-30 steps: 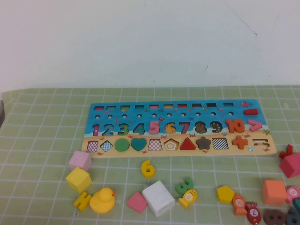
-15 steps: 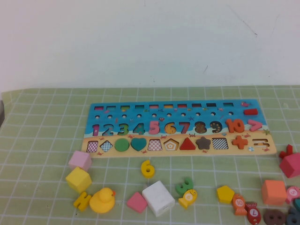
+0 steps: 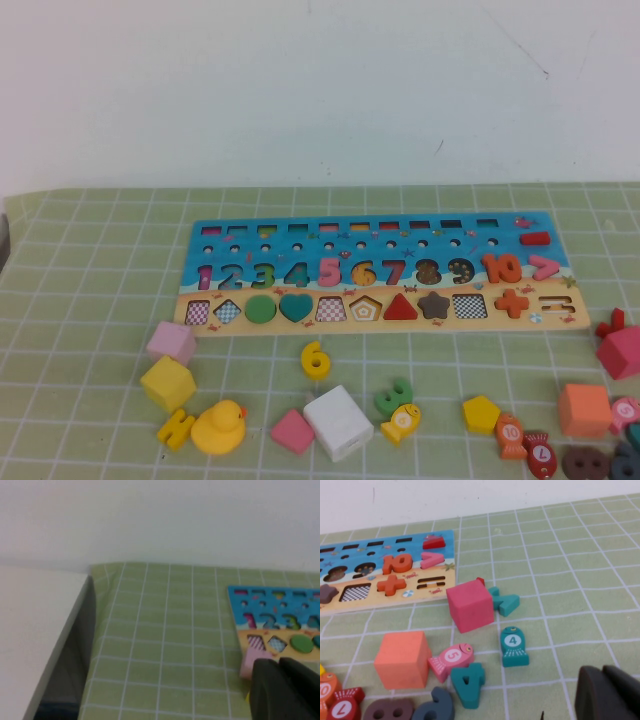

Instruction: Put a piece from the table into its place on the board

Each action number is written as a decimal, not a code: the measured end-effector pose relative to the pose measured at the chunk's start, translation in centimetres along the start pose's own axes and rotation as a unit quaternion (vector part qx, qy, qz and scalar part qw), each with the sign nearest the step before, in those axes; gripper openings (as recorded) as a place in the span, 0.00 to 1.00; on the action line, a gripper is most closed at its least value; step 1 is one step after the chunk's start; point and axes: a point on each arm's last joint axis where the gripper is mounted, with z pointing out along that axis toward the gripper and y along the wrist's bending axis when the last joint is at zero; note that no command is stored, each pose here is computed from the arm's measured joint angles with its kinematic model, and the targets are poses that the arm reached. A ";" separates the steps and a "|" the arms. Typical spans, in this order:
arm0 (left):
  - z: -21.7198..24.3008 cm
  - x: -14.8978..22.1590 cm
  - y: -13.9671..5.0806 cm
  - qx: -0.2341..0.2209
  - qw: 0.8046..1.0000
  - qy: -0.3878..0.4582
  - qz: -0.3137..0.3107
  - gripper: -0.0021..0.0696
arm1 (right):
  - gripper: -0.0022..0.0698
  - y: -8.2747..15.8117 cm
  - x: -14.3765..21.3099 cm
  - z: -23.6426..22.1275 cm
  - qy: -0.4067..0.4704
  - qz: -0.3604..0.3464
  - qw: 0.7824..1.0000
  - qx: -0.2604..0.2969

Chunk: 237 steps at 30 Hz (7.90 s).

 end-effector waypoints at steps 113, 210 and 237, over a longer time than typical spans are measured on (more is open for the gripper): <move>32.1 6.5 -22.9 0.026 0.851 0.520 0.073 0.49 | 0.03 0.0 0.0 0.0 -0.001 0.002 1.000 0.000; 34.3 5.7 -24.3 0.037 0.883 0.466 0.031 0.39 | 0.03 0.0 0.0 0.0 -0.001 0.003 1.000 0.000; 40.5 6.8 -27.5 0.107 0.923 0.356 0.104 0.39 | 0.03 0.0 0.0 0.0 -0.001 0.003 1.000 0.000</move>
